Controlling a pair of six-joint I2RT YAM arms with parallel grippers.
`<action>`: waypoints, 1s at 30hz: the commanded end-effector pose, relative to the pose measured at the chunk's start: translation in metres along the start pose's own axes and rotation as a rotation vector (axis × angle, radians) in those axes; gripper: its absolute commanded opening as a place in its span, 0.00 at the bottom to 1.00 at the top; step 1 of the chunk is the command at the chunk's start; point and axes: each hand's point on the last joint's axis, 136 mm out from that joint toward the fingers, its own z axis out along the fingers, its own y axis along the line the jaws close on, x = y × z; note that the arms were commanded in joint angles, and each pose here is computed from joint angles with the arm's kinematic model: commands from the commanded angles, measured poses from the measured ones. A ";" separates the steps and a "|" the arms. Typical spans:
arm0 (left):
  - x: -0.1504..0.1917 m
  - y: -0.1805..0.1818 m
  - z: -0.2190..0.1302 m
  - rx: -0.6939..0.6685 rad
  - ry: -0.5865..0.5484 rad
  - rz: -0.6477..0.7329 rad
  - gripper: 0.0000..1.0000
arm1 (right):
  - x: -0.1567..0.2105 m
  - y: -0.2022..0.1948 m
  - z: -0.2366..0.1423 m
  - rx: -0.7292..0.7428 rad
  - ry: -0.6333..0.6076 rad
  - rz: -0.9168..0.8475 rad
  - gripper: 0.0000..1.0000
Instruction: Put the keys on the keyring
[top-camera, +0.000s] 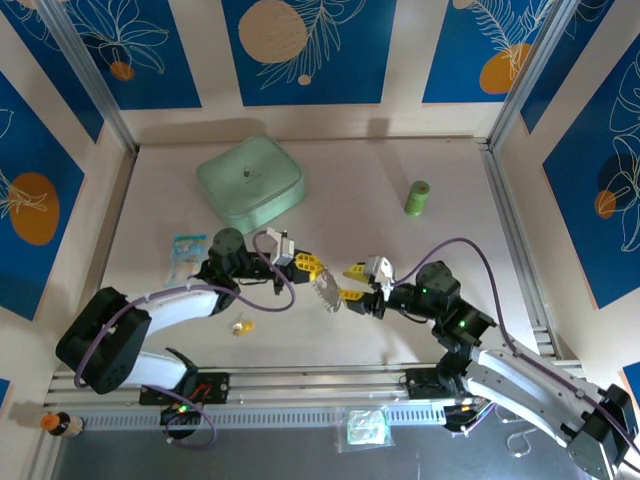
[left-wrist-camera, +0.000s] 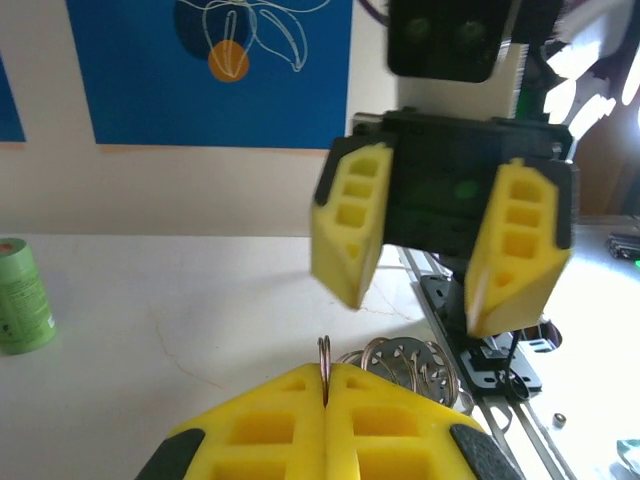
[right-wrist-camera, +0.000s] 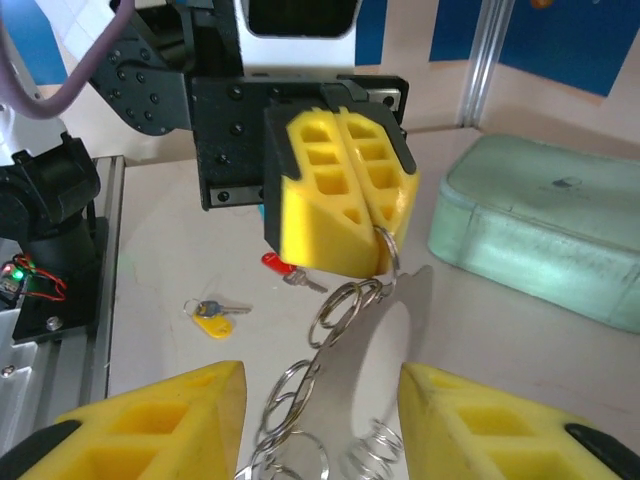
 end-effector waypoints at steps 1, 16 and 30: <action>-0.019 0.010 0.006 -0.053 -0.009 -0.006 0.00 | -0.010 -0.008 -0.010 0.086 0.020 -0.072 0.46; -0.026 -0.035 0.009 0.159 -0.066 0.133 0.00 | -0.028 -0.013 -0.011 -0.001 -0.039 -0.086 0.33; -0.027 -0.038 0.014 0.197 -0.054 0.120 0.00 | -0.036 0.003 0.009 -0.115 -0.067 -0.097 0.28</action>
